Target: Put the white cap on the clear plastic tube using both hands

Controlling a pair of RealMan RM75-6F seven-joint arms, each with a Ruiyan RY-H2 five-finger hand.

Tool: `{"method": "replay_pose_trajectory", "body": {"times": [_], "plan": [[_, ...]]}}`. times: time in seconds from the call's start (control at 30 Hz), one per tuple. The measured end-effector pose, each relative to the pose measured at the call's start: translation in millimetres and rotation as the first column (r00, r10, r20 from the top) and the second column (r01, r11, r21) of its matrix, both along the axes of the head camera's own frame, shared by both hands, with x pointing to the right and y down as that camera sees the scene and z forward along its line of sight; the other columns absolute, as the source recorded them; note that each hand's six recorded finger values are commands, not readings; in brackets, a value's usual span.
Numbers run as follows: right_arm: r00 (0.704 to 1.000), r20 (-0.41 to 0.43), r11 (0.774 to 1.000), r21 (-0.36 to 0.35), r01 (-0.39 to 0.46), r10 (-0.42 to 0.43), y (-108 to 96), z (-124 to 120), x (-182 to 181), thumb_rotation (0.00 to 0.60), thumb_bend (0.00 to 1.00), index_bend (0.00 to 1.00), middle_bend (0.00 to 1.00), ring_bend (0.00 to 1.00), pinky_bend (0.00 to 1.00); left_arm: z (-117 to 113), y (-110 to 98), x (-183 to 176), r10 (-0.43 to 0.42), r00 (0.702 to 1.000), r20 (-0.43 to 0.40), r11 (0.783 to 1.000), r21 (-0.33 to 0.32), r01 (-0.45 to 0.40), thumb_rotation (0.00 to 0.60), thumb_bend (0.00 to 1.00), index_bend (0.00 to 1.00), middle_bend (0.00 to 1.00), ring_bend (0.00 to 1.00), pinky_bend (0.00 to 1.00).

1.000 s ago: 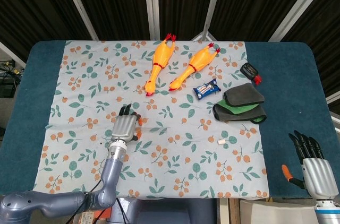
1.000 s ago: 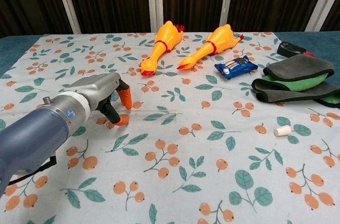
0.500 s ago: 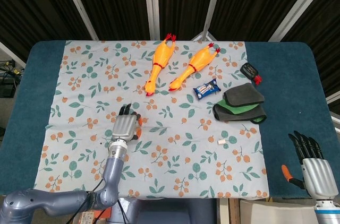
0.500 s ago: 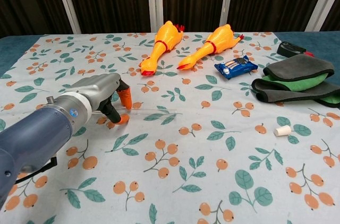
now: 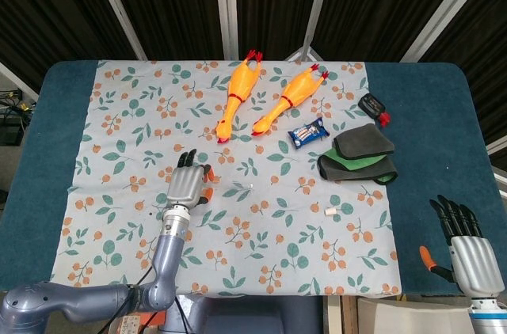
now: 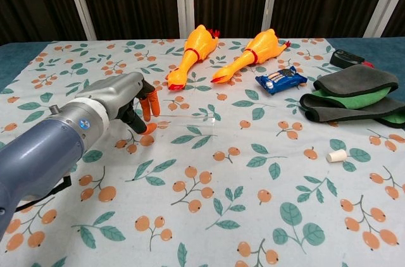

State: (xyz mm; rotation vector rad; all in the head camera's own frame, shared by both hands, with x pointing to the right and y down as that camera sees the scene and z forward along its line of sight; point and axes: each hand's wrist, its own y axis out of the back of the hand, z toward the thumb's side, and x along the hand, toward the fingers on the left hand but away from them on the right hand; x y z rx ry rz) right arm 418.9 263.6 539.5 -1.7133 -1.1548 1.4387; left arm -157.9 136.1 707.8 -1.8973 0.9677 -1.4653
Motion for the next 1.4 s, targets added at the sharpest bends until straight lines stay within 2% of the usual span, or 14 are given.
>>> {"method": "replay_pose_trajectory", "body": {"times": [0.47, 0.67, 0.87, 1.07, 1.23, 1.4], "plan": [[1.000, -0.020, 1.000, 0.010, 0.020, -0.020, 1.3, -1.5, -0.8, 0.600, 0.40, 0.00, 0.00, 0.00, 0.00, -13.2, -4.4, -15.2, -0.024, 0.992, -0.124, 0.998, 0.051, 0.031, 0.600, 0.61, 0.66, 0.52, 0.05, 0.00], [0.997, -0.042, 0.998, 0.024, 0.061, -0.060, -1.0, -1.7, -5.7, 0.600, 0.40, 0.00, 0.00, 0.00, 0.00, -21.5, -9.5, -24.9, 0.002, 0.984, -0.177, 0.997, 0.080, 0.012, 0.600, 0.61, 0.66, 0.52, 0.05, 0.00], [0.993, -0.054, 0.994, 0.024, 0.104, -0.103, -6.7, 8.0, -20.2, 0.600, 0.40, 0.00, 0.00, 0.00, 0.00, -26.3, -15.9, -30.5, 0.004, 0.974, -0.224, 0.997, 0.076, 0.013, 0.600, 0.61, 0.67, 0.52, 0.05, 0.00], [0.989, -0.033, 0.989, 0.018, 0.145, -0.144, -20.8, 21.4, -45.0, 0.600, 0.40, 0.00, 0.00, 0.00, 0.00, -31.3, -22.5, -31.3, 0.014, 0.963, -0.271, 0.997, 0.077, 0.007, 0.600, 0.61, 0.67, 0.52, 0.05, 0.00], [0.981, -0.005, 0.981, 0.013, 0.192, -0.192, -40.0, 31.8, -74.4, 0.600, 0.40, 0.12, 0.01, 0.00, 0.00, -37.8, -31.3, -34.0, 0.013, 0.951, -0.308, 0.996, 0.086, 0.014, 0.600, 0.61, 0.67, 0.52, 0.05, 0.00], [0.971, 0.023, 0.971, -0.007, 0.237, -0.237, -61.7, 45.4, -105.7, 0.600, 0.40, 0.23, 0.07, 0.00, 0.00, -49.7, -41.9, -37.9, 0.016, 0.936, -0.350, 0.994, 0.106, 0.023, 0.600, 0.61, 0.67, 0.52, 0.05, 0.00]]}}
